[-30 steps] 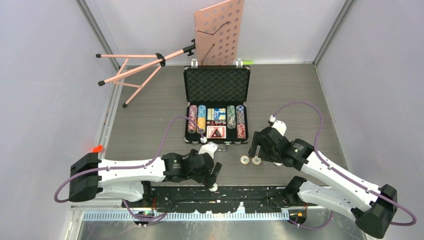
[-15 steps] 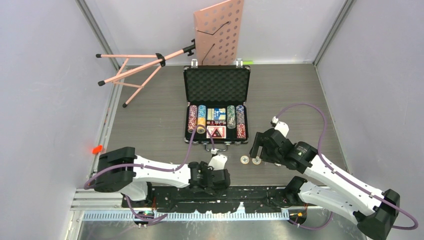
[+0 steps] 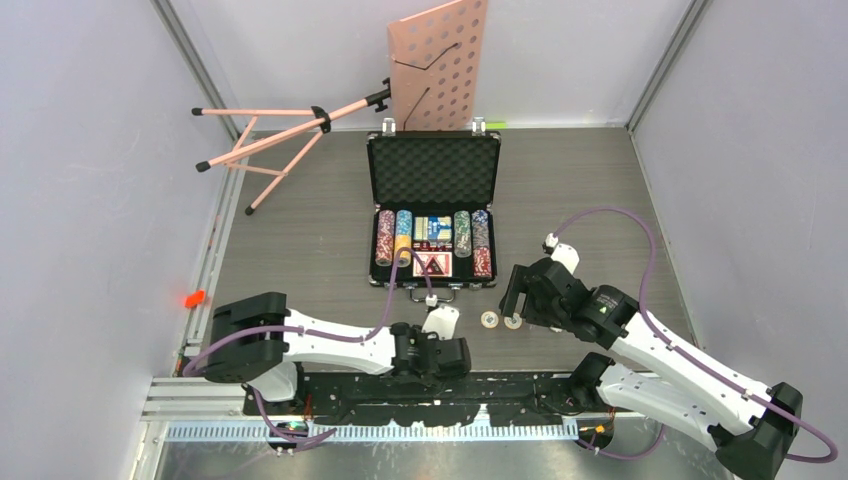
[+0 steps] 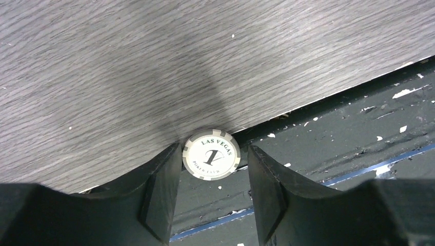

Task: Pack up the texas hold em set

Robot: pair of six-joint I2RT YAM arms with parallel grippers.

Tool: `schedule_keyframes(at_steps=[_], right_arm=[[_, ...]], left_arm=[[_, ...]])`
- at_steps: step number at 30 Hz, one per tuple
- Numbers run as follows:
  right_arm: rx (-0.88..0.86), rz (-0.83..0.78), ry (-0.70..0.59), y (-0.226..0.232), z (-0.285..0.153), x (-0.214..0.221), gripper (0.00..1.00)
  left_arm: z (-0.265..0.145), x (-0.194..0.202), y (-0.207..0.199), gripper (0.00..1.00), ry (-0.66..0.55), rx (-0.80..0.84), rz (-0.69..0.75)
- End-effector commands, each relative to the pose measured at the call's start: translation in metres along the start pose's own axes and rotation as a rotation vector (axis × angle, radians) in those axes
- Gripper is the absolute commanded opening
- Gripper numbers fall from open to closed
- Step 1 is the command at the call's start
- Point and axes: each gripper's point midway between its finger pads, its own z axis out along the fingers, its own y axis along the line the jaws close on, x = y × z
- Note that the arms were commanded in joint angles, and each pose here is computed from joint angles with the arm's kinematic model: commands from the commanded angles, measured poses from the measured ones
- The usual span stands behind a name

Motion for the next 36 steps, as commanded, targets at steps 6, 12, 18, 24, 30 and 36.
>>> schedule_keyframes(at_steps=[6, 12, 18, 24, 30, 36], right_arm=[[-0.051, -0.004, -0.013, 0.008, -0.003, -0.002, 0.85], [-0.07, -0.019, -0.008, 0.014, -0.003, -0.003, 0.85], [-0.087, -0.049, 0.018, 0.02, -0.003, -0.002, 0.85], [-0.108, -0.051, 0.04, 0.024, -0.003, 0.002, 0.85], [-0.214, -0.098, 0.11, 0.041, -0.009, 0.014, 0.84], [-0.354, -0.137, 0.208, 0.071, -0.02, 0.024, 0.79]], left_arm=[[-0.001, 0.025, 0.021, 0.65, 0.084, -0.106, -0.084], [0.002, 0.03, 0.018, 0.6, 0.084, -0.088, -0.163], [0.005, 0.022, 0.017, 0.53, 0.053, -0.117, -0.146], [0.005, 0.015, 0.019, 0.32, 0.017, -0.123, -0.126], [-0.008, 0.0, 0.002, 0.28, -0.033, 0.005, -0.113], [-0.038, -0.025, -0.012, 0.27, -0.15, 0.197, -0.06]])
